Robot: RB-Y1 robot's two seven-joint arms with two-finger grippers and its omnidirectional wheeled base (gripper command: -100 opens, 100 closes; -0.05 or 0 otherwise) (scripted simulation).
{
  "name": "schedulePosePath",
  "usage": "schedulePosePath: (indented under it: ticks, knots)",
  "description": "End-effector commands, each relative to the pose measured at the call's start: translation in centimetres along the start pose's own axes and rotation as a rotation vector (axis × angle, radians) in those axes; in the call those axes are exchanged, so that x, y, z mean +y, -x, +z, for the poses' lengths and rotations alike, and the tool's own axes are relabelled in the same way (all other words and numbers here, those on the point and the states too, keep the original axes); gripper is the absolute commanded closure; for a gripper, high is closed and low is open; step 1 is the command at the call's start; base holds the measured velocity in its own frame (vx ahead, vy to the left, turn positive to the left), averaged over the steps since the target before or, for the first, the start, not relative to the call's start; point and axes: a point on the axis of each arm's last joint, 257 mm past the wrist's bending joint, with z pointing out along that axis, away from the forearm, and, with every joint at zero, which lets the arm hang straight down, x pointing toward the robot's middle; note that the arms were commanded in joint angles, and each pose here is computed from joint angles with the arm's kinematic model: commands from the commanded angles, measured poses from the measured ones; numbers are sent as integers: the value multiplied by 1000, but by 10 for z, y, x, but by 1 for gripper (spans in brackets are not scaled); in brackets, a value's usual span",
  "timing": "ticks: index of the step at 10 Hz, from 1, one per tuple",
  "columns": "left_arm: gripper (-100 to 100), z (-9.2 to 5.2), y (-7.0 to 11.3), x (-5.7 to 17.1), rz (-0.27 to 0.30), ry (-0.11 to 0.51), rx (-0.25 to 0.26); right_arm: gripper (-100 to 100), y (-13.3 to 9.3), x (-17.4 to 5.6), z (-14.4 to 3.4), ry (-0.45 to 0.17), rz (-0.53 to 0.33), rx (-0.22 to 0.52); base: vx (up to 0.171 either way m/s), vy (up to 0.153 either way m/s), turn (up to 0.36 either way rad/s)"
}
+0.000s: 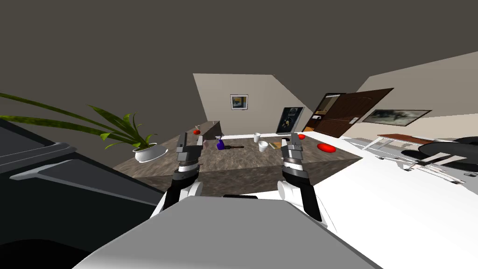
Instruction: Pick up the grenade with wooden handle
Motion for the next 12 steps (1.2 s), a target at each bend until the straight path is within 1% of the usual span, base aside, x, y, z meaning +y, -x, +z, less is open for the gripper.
schedulePosePath:
  ticks: [1, 3, 4, 5, 6, 7, 8, 9, 10, 11, 12]
  knots:
    - [-100, 5, -6, 18, -20, 34, 31, 0, 0, 0, 0, 0, 0, 0, -21, 8, -90]
    - [-100, 12, -12, 43, -44, 80, 64, 0, 0, 0, 0, 0, 0, 0, -52, 24, -109]
    - [-100, 12, -12, 45, -44, 87, 63, 0, 0, 0, 0, 0, 0, 0, -36, 21, -32]
    - [-100, 16, -15, 62, -56, 122, 81, 0, 0, 0, 0, 0, 0, 0, -34, 16, -68]
    - [-100, 17, -16, 77, -64, 155, 98, 0, 0, 0, 0, 0, 0, 0, -55, 17, -153]
    - [-100, 21, -18, 82, -67, 163, 100, 0, 0, 0, 0, 0, 0, 0, -46, 16, -66]
    - [-100, 24, -20, 102, -75, 204, 118, 0, 0, 0, 0, 0, 0, 0, -50, 8, -116]
    - [-100, 26, -20, 103, -75, 210, 118, 0, 0, 0, 0, 0, 0, 0, -38, 10, -53]
    - [-100, 29, -21, 123, -80, 254, 136, 0, 0, 0, 0, 0, 0, 0, -40, 20, -118]
    - [-100, 32, -22, 127, -80, 262, 137, 0, 0, 0, 0, 0, 0, 0, -36, 15, -72]
    - [-100, 35, -21, 147, -81, 303, 153, 0, 0, 0, 0, 0, 0, 0, -47, 7, -144]
